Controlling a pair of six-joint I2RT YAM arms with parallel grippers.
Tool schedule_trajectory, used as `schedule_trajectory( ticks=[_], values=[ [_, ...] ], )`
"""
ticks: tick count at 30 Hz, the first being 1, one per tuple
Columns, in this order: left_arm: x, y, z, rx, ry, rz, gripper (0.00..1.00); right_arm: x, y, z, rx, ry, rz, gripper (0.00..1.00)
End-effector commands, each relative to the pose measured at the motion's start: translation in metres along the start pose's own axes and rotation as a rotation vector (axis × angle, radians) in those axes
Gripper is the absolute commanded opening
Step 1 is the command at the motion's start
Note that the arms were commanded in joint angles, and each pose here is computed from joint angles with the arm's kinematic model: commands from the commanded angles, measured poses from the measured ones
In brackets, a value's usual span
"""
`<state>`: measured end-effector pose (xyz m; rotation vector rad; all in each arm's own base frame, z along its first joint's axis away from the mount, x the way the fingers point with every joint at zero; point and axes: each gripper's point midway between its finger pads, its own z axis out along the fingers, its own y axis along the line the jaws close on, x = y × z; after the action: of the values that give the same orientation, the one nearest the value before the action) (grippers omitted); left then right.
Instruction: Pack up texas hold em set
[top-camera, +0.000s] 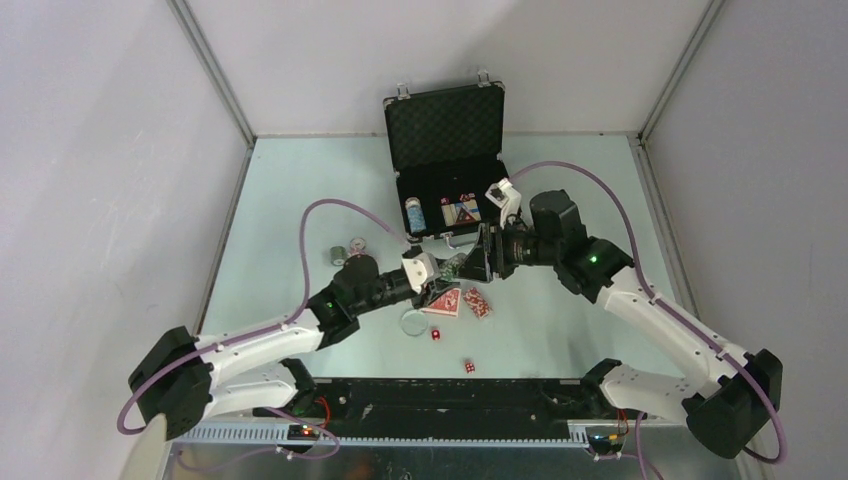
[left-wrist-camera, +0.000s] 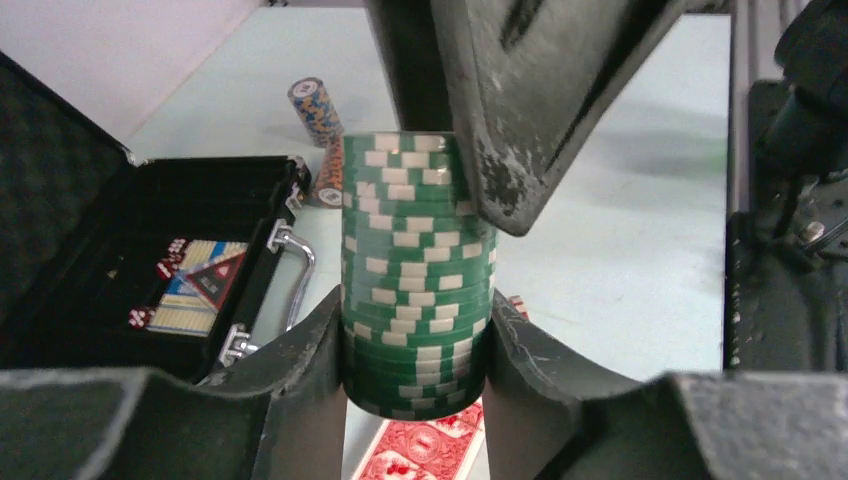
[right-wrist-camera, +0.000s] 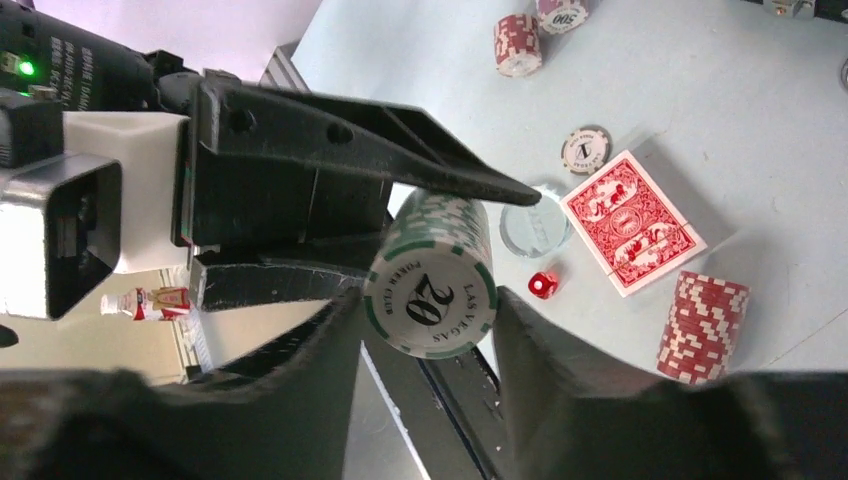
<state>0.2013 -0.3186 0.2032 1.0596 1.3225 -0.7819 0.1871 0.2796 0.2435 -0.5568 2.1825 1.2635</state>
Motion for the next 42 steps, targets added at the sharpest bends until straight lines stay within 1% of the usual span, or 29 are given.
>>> schedule_trajectory(
  ticks=[1,2,4,6,10,11,13,14,15,16,17,18,19,20,21,22,23,24,25,27,30,31,32,33,34,35,38,41,42],
  values=[
    [-0.029,0.007,0.005,-0.007,-0.039,0.056,0.23,-0.035,0.025,-0.006,-0.065,-0.109,-0.063,0.61],
    [-0.026,0.012,0.005,-0.034,-0.021,0.045,0.11,-0.039,0.018,-0.007,-0.022,-0.134,-0.054,0.71],
    [-0.024,0.021,0.006,-0.084,-0.002,0.013,0.03,-0.050,0.002,-0.014,0.075,-0.196,-0.007,0.80],
    [-0.021,0.033,0.007,-0.162,0.010,-0.027,0.00,-0.061,-0.017,-0.025,0.192,-0.272,0.035,0.83],
    [-0.014,0.076,0.002,-0.402,0.038,-0.150,0.00,-0.076,-0.052,-0.057,0.399,-0.438,0.105,0.84],
    [-0.016,0.092,-0.001,-0.496,0.028,-0.216,0.00,-0.080,-0.062,-0.065,0.452,-0.483,0.120,0.84],
    [-0.015,0.121,-0.008,-0.652,0.022,-0.316,0.00,-0.082,-0.075,-0.080,0.521,-0.558,0.147,0.82],
    [-0.009,0.132,-0.013,-0.711,0.049,-0.352,0.00,-0.079,-0.078,-0.085,0.529,-0.583,0.157,0.81],
    [-0.015,0.148,-0.014,-0.801,0.028,-0.419,0.00,-0.080,-0.082,-0.089,0.542,-0.605,0.161,0.80],
    [0.005,0.157,-0.016,-0.858,0.106,-0.449,0.00,-0.079,-0.083,-0.092,0.539,-0.621,0.160,0.80],
    [-0.014,0.170,-0.012,-0.897,0.066,-0.500,0.00,-0.078,-0.086,-0.094,0.545,-0.632,0.162,0.79],
    [0.010,0.176,-0.012,-0.929,0.161,-0.520,0.00,-0.077,-0.088,-0.096,0.550,-0.640,0.164,0.79],
    [-0.003,0.186,-0.008,-0.945,0.151,-0.560,0.00,-0.076,-0.090,-0.097,0.555,-0.642,0.165,0.79],
    [0.010,0.190,0.000,-0.956,0.188,-0.592,0.00,-0.075,-0.093,-0.098,0.566,-0.643,0.168,0.79],
    [0.004,0.199,0.003,-0.966,0.191,-0.609,0.00,-0.074,-0.096,-0.098,0.578,-0.641,0.171,0.79],
    [0.014,0.203,0.009,-0.981,0.209,-0.638,0.00,-0.074,-0.098,-0.099,0.587,-0.641,0.173,0.79],
    [0.008,0.214,0.011,-1.001,0.196,-0.654,0.00,-0.072,-0.100,-0.100,0.596,-0.638,0.175,0.79],
    [0.019,0.219,0.017,-1.017,0.213,-0.679,0.00,-0.072,-0.102,-0.102,0.603,-0.640,0.178,0.79],
    [0.012,0.230,0.019,-1.033,0.194,-0.689,0.00,-0.071,-0.103,-0.103,0.611,-0.638,0.178,0.79],
    [0.014,0.245,0.027,-1.059,0.190,-0.711,0.00,-0.070,-0.106,-0.105,0.626,-0.638,0.179,0.79],
    [0.018,0.262,0.047,-1.050,0.183,-0.747,0.00,-0.067,-0.110,-0.108,0.642,-0.639,0.174,0.79],
    [0.032,0.266,0.052,-1.054,0.208,-0.757,0.00,-0.065,-0.111,-0.108,0.645,-0.638,0.174,0.79],
    [0.024,0.270,0.060,-1.039,0.183,-0.779,0.00,-0.065,-0.111,-0.110,0.647,-0.643,0.174,0.79],
    [0.037,0.273,0.064,-1.042,0.208,-0.790,0.00,-0.063,-0.114,-0.110,0.652,-0.641,0.177,0.79],
    [0.032,0.277,0.071,-1.031,0.187,-0.810,0.00,-0.062,-0.114,-0.111,0.650,-0.644,0.177,0.79],
    [0.044,0.280,0.074,-1.037,0.209,-0.825,0.00,-0.061,-0.115,-0.111,0.653,-0.643,0.180,0.79],
    [0.053,0.289,0.089,-1.020,0.191,-0.884,0.00,-0.058,-0.117,-0.111,0.649,-0.640,0.186,0.79],
    [0.076,0.295,0.099,-1.018,0.217,-0.920,0.00,-0.055,-0.118,-0.111,0.646,-0.637,0.191,0.79],
    [0.076,0.299,0.099,-1.026,0.218,-0.923,0.00,-0.054,-0.119,-0.111,0.647,-0.634,0.193,0.79]
  ],
)
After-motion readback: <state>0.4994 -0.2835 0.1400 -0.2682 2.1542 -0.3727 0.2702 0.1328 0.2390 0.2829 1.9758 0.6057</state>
